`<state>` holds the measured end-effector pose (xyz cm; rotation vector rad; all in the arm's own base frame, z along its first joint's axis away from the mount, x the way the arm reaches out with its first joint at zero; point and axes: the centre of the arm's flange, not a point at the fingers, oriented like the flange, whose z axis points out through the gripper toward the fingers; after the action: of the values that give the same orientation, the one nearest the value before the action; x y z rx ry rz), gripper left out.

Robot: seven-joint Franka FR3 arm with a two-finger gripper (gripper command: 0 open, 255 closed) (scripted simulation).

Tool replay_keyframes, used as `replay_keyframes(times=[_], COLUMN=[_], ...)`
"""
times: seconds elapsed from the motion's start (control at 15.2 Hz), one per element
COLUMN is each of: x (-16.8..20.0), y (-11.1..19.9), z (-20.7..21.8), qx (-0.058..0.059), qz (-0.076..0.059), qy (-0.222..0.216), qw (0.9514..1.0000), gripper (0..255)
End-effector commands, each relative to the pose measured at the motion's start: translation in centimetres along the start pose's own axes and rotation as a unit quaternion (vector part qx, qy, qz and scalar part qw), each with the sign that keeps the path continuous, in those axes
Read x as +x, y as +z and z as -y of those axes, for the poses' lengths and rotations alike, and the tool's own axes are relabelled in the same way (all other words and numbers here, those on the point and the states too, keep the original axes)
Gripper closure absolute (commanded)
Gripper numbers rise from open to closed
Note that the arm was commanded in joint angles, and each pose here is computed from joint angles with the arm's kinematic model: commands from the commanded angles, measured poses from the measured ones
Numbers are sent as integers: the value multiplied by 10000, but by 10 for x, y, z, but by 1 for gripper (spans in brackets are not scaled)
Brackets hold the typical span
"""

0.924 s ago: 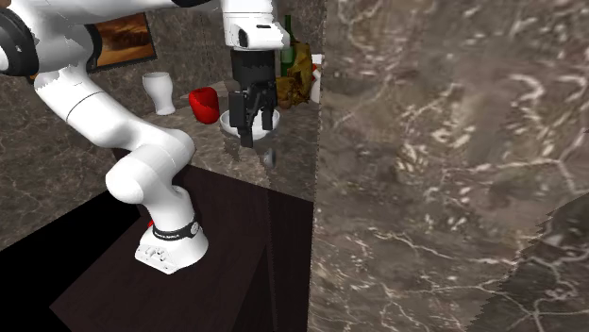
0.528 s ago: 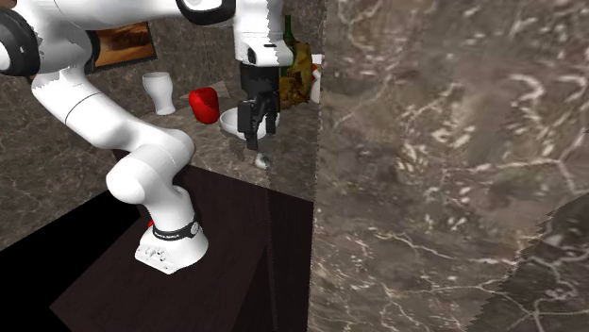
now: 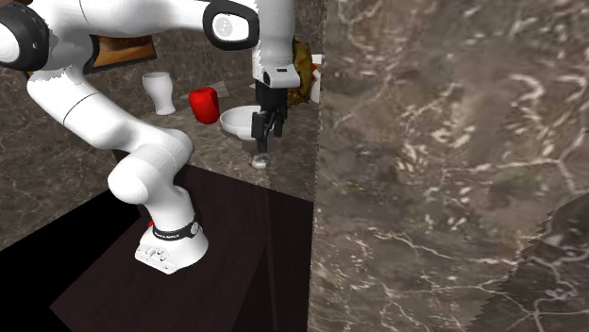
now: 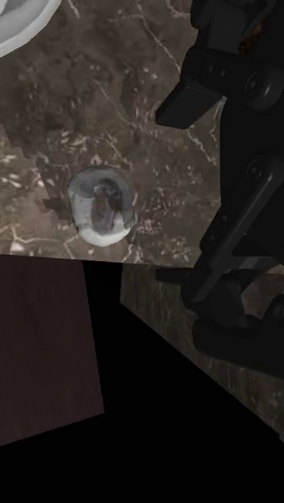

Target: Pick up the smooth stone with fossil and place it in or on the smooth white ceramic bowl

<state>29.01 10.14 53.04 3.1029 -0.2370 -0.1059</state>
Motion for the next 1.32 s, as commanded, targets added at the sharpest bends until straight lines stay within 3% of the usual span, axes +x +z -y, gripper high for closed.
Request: replay_keyframes(times=[0.0, 0.46, 0.92, 0.99, 1.25], x=[-3, -4, -4, -4, -4], y=[11, 46, 46, 46, 45], z=[10, 10, 10, 10, 8], qx=[22, 22, 22, 22, 23], qz=[33, 33, 33, 33, 32], qy=[28, 28, 28, 28, 27], qw=[10000, 10000, 10000, 10000, 10000], gripper=[0, 0, 0, 255, 255])
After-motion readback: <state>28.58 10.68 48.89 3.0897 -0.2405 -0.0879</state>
